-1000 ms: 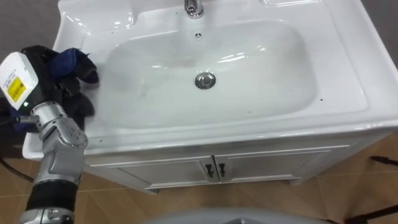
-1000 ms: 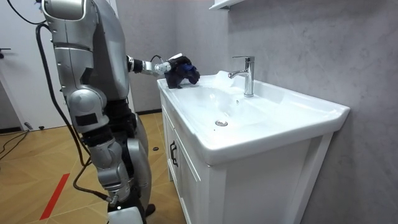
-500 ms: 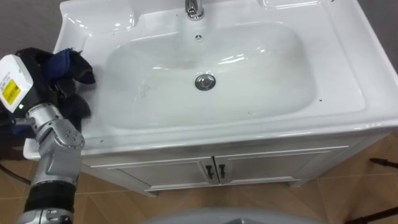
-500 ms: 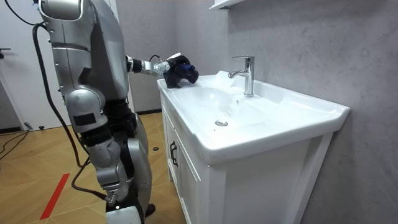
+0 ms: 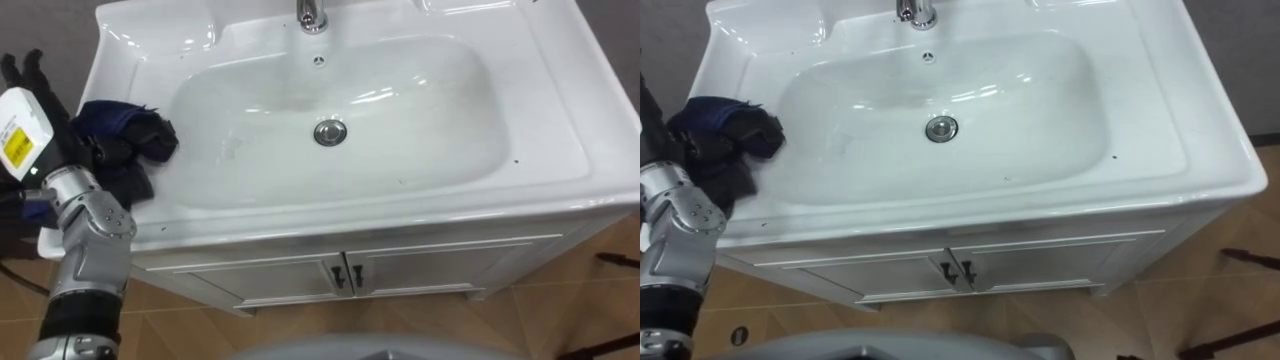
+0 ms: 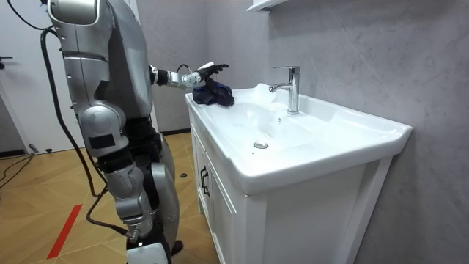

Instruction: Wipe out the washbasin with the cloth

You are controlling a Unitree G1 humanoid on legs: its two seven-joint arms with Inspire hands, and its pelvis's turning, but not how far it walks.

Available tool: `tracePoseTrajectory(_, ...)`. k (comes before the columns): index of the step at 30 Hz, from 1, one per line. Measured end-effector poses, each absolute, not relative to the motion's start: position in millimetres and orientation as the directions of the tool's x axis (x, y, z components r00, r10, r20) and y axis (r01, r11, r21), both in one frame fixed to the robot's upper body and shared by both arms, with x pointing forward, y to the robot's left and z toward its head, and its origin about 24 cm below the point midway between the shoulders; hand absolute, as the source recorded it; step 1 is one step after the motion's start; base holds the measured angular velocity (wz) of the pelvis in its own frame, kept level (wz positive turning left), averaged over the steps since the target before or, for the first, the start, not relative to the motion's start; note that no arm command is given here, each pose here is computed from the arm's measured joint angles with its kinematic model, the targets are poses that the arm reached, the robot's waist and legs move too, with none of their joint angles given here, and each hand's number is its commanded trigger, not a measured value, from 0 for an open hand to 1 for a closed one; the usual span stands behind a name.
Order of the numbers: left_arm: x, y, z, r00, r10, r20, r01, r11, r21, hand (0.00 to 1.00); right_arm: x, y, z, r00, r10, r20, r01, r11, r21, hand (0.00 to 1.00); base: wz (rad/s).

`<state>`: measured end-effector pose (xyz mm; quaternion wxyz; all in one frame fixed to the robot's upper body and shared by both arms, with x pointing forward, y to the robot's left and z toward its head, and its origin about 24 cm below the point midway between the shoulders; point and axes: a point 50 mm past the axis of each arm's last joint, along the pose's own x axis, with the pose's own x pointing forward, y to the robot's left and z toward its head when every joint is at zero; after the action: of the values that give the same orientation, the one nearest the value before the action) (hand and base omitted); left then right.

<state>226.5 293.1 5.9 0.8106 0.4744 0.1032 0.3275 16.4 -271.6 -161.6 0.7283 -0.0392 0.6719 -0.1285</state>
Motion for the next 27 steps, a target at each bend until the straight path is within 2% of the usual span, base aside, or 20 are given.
tracePoseTrajectory(14,228,291,10,0.761,0.632,0.148,-0.458,0.362,0.812,0.00,19,-271,-162,0.059,-0.237,-0.970,0.142,0.963,-0.227,0.00,0.01)
tracePoseTrajectory(20,233,293,28,0.716,0.683,0.147,-0.601,0.495,0.628,0.00,19,-269,-163,0.053,-0.234,-0.971,0.149,0.963,-0.224,0.00,-0.03)
tracePoseTrajectory(22,233,298,36,0.682,0.721,0.124,-0.666,0.541,0.513,0.00,17,-269,-163,0.058,-0.234,-0.971,0.167,0.961,-0.221,0.00,0.00)
tracePoseTrajectory(27,233,304,51,0.650,0.750,0.123,-0.737,0.583,0.342,0.00,17,-267,-164,0.073,-0.231,-0.970,0.169,0.962,-0.216,0.00,0.00)
